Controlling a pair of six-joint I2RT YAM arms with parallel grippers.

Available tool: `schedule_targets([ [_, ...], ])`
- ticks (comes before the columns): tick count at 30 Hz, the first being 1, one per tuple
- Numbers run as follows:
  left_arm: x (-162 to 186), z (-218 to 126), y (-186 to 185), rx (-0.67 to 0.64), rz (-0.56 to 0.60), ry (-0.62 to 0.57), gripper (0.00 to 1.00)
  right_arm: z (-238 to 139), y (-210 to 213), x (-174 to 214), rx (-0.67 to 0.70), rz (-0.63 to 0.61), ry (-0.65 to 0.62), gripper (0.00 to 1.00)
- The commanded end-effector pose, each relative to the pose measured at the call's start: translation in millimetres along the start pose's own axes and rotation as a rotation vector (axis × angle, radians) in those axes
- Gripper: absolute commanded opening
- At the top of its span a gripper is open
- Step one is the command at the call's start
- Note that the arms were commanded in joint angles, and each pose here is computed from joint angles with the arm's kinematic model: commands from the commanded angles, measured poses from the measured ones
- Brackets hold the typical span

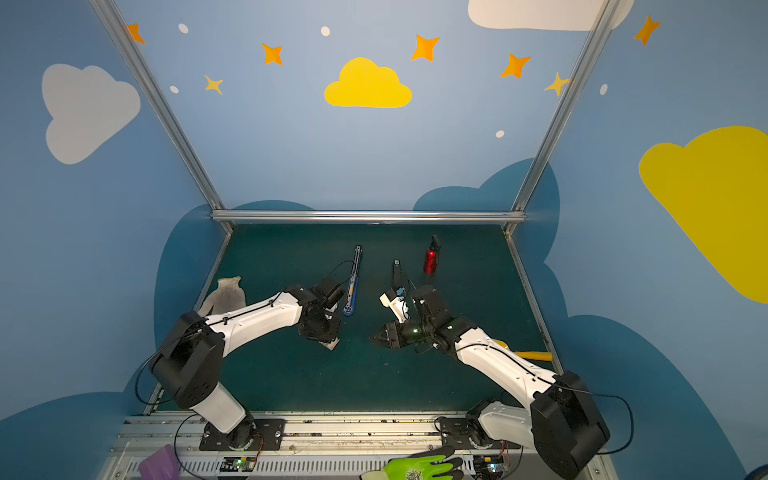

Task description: Load the staples into the stapler

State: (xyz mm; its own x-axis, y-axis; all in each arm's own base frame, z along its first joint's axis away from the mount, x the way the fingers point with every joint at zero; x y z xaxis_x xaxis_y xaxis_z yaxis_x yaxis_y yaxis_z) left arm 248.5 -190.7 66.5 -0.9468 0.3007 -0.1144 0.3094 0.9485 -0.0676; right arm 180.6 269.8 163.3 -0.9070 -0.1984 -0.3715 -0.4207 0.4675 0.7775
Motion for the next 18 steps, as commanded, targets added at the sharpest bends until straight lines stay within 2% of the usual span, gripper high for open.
schedule_targets([
  [1,-0.4,2.0,0.8,-0.006,0.032,0.027,0.26,1.7,6.8,-10.6,-0.006,-0.025,-0.023,0.32],
  [18,-4.8,20.6,3.9,-0.044,0.035,0.048,0.22,2.1,5.2,-10.5,0.013,-0.022,-0.009,0.3],
])
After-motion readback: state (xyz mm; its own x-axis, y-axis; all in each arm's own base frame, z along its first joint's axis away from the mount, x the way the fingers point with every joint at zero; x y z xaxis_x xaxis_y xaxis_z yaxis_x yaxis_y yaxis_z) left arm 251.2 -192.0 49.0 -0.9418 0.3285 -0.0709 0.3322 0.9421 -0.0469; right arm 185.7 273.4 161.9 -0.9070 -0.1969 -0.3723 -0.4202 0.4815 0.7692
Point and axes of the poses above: each gripper's point midway between its finger pads, its own z axis out along the fingers, its own y axis along the line the jaws close on, x = y × z, the point moved 2 cm from there along -z, back along the fingers, and after that the axes turned 7 degrees about z, right-handed, at the moved point
